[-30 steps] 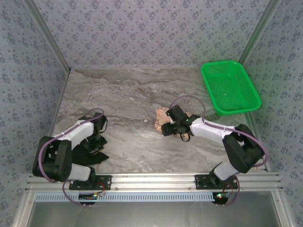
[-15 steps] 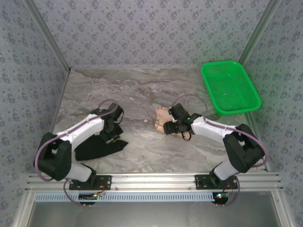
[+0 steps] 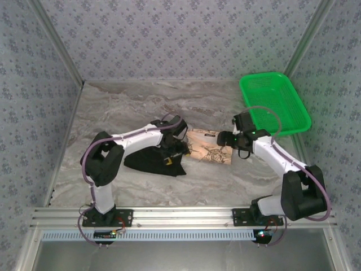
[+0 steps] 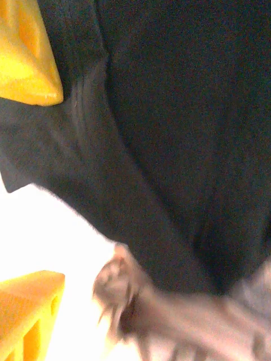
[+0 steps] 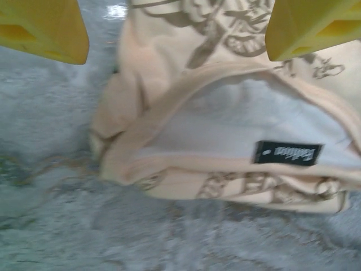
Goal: Fold the inside-out t-shirt
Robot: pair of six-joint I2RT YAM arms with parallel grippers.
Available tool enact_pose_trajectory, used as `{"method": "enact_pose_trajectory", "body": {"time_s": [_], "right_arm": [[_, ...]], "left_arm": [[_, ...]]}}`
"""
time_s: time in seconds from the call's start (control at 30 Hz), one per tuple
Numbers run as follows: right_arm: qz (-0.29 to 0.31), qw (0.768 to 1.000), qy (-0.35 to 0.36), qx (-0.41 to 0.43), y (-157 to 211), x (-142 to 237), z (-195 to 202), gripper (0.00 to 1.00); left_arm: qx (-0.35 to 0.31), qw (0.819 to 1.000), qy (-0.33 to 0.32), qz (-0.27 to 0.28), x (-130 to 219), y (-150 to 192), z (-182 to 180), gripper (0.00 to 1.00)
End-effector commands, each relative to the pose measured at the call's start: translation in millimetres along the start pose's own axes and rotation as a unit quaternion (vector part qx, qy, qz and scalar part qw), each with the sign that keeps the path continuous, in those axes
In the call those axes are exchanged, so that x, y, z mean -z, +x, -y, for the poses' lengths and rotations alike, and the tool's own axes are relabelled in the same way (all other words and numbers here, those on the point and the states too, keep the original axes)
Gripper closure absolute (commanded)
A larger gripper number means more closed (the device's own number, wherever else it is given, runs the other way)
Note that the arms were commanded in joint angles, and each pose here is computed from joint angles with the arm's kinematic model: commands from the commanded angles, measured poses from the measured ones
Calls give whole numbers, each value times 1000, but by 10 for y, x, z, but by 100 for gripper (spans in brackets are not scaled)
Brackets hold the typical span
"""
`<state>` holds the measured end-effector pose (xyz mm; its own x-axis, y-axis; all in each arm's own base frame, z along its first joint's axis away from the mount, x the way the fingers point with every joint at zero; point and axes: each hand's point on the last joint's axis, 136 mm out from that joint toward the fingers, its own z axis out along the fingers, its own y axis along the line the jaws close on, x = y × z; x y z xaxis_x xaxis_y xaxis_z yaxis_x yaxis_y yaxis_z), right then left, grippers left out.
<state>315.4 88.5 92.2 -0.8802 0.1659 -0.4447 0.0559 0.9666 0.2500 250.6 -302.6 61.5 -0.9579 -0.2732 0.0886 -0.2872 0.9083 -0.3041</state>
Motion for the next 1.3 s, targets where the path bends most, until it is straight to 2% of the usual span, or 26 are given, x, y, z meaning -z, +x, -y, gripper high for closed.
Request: {"method": "enact_pose_trajectory", "body": {"time_s": [0.0,0.1,0.17,0.27,0.37,0.47,0.53,0.6,0.67,0.77,0.97,1.13,1.27], "right_arm": [[-15,1000,-19,5,-26,66,71,16],[-13,1000,-17,4,-95,35,173,17],[-16,999,-37,5,-123,-1,198,19],[-33,996,-79,11,-118,-61,133,22],[-37,996,-76,14,-132,-154,203,25],[-34,994,-107,14,-146,-237,147,30],[-35,993,-111,22,-151,-292,146,33],[-32,994,-97,24,-165,-353,213,34],[-31,994,-102,23,-193,-377,224,34],[-30,994,-100,21,-218,-437,256,34],[-51,992,-111,20,-215,-542,244,36],[-69,988,-136,14,-190,-605,161,39],[-89,985,-146,17,-175,-680,89,45]], "left_arm": [[-48,998,46,21,475,-136,301,15],[-104,991,73,51,759,-329,492,14],[-174,979,83,70,817,-487,657,13],[-286,951,99,69,707,-671,885,13],[-343,930,117,56,531,-852,989,14],[-388,910,142,25,290,-903,950,14],[-400,909,116,20,82,-1011,794,14],[-398,906,142,9,-29,-1038,774,15],[-404,895,189,14,-23,-1015,894,15],[-423,883,202,20,-82,-974,967,14],[-418,894,158,-18,-415,-979,833,13],[-425,886,183,-29,-465,-891,944,14],[-416,887,199,-36,-489,-884,1056,16]]}}
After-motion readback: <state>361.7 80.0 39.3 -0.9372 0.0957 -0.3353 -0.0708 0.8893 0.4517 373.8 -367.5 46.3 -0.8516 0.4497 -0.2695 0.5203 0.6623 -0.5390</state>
